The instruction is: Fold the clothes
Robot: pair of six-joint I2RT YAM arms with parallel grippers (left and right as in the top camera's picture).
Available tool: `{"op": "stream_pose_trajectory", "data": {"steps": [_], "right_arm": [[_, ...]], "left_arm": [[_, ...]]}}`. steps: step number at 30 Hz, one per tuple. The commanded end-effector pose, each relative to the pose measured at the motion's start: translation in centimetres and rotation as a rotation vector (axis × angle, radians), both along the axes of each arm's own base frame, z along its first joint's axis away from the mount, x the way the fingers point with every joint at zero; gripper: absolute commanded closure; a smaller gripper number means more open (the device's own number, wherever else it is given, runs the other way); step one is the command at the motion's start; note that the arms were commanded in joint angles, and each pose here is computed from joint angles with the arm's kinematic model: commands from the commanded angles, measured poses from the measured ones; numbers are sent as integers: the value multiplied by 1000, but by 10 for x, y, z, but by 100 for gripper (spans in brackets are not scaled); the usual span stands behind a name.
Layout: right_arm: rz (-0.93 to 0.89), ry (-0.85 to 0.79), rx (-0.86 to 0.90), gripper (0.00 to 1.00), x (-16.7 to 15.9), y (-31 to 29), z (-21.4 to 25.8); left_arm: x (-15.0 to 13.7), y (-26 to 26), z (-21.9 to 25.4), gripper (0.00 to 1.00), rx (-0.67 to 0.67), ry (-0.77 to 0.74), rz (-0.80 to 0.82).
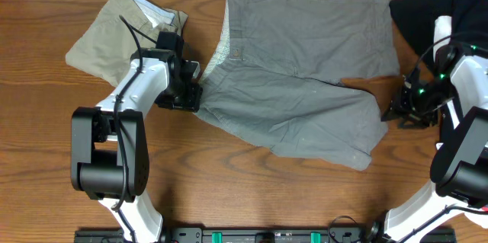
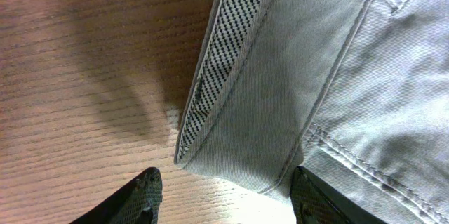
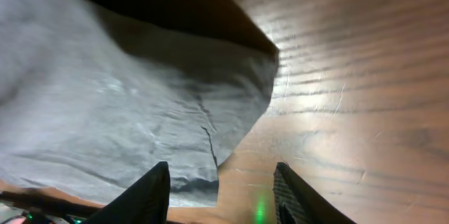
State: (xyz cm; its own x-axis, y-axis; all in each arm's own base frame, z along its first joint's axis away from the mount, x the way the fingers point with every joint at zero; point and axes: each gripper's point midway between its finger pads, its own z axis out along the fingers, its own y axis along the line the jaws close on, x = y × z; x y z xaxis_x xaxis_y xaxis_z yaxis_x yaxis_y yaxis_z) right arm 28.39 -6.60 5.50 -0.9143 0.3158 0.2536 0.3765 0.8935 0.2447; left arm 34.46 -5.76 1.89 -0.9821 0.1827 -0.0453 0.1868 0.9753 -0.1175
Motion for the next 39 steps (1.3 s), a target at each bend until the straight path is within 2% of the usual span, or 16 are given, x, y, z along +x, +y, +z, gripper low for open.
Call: {"op": "stream_pose_trajectory", "data": {"steps": [1,7,11,23,28,31,34,36,39], "right_arm": [[-102,38,-15,53,-7,-9,-5],[-285,55,-18,52,-14,-34,-8],[-368,-12,68,51,-5,-39,-8],[-416,-81,207,49,-11,-7,-54],[-439,-168,317,51,1,9,-56],[-435,-179,303,58,3,6,-58],[-427,-213,288,85,9,2,-60],[-414,-245,293,97,15,0,-57],[-394,-291,291,99,24,-7,-46]], "left_arm": [[1,4,-1,40,10,3,51],[5,1,2,39,-4,-2,111],[5,1,2,39,-4,-2,111],[6,1,2,39,-5,-6,110],[9,1,2,39,-6,-17,110],[8,1,2,39,-6,-17,110],[9,1,2,39,-6,-17,110],[8,1,2,39,-6,-17,110],[8,1,2,39,-6,-17,110]]}}
